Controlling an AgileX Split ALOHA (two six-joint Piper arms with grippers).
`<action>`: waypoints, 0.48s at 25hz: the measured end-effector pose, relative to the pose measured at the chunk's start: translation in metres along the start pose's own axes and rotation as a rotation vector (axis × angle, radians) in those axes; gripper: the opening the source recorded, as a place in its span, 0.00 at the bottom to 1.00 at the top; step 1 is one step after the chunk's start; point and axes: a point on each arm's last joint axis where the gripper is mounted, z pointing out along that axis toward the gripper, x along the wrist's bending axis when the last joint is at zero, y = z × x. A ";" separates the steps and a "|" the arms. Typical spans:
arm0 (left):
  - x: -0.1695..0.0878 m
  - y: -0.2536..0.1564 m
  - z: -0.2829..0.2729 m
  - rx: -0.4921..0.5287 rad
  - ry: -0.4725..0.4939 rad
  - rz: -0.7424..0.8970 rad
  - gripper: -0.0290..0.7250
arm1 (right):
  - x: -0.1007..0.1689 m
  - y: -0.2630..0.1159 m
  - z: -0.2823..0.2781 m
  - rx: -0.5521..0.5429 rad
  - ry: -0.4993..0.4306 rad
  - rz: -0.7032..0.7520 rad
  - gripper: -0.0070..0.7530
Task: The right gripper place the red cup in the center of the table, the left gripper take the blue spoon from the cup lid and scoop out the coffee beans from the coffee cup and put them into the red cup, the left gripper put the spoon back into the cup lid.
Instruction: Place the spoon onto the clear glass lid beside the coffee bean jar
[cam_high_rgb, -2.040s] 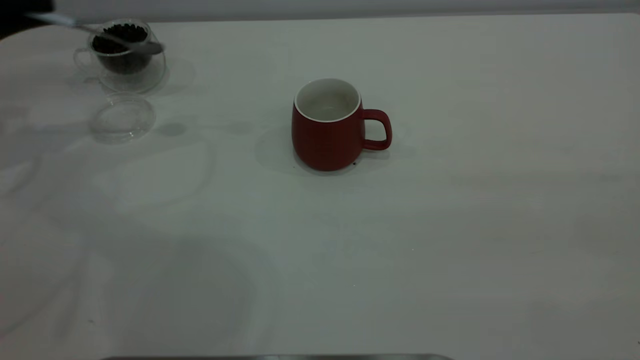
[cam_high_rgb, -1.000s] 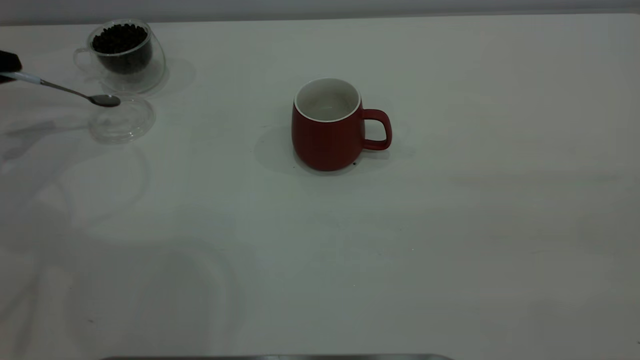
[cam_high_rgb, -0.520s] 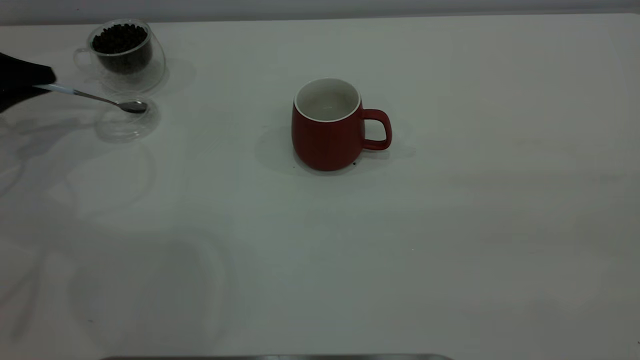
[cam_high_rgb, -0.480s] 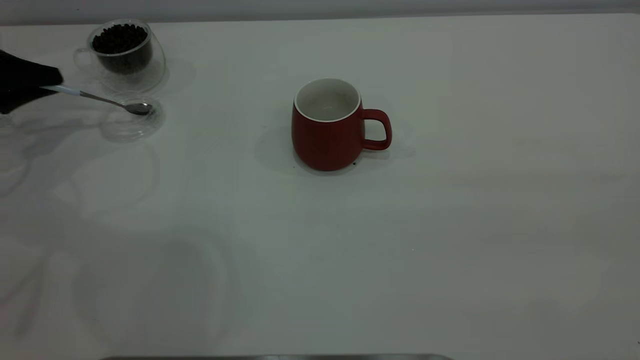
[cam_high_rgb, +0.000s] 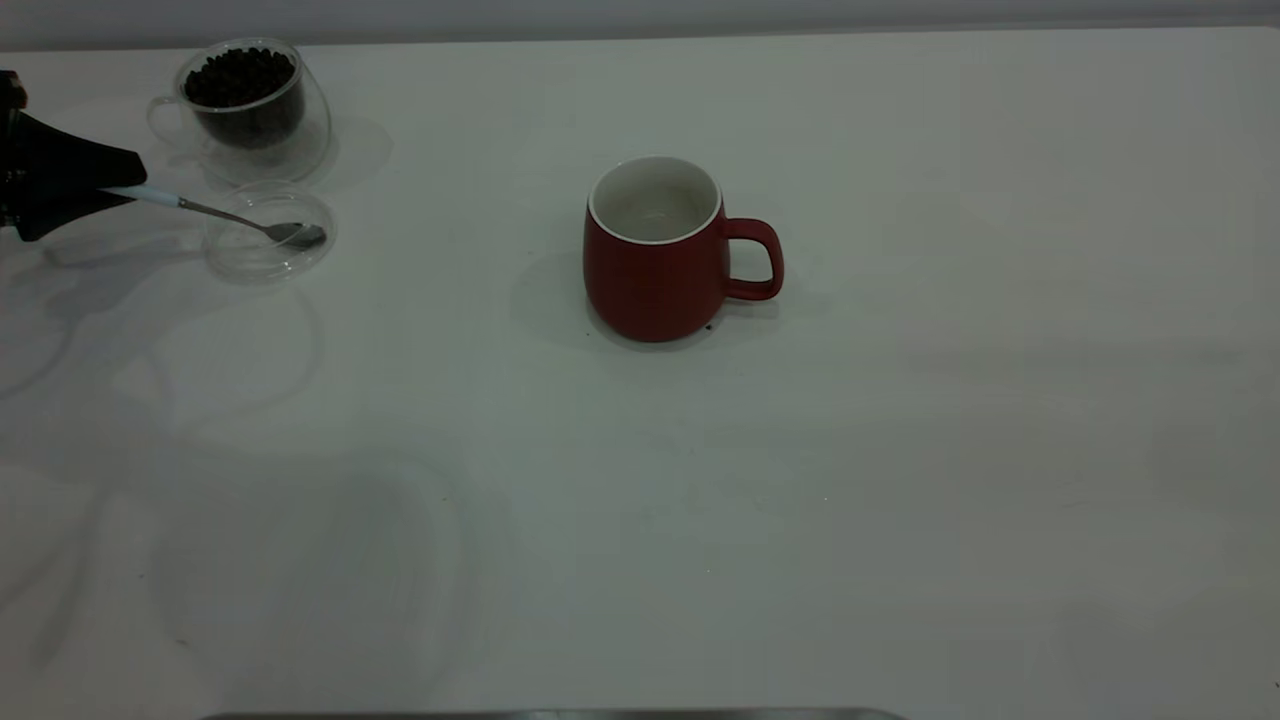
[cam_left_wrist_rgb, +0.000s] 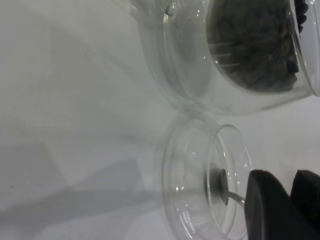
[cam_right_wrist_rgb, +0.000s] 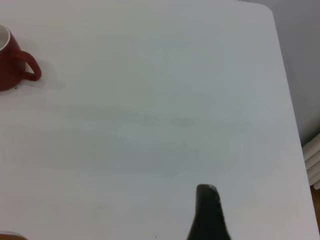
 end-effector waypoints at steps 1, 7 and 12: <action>0.000 0.000 0.000 0.000 0.001 -0.001 0.20 | 0.000 0.000 0.000 0.000 0.000 0.000 0.78; 0.002 0.000 0.000 -0.001 0.022 0.000 0.34 | 0.000 0.000 0.000 0.000 0.000 0.000 0.78; 0.003 0.000 0.000 -0.001 0.032 0.008 0.60 | 0.000 0.000 0.000 0.000 0.000 0.000 0.78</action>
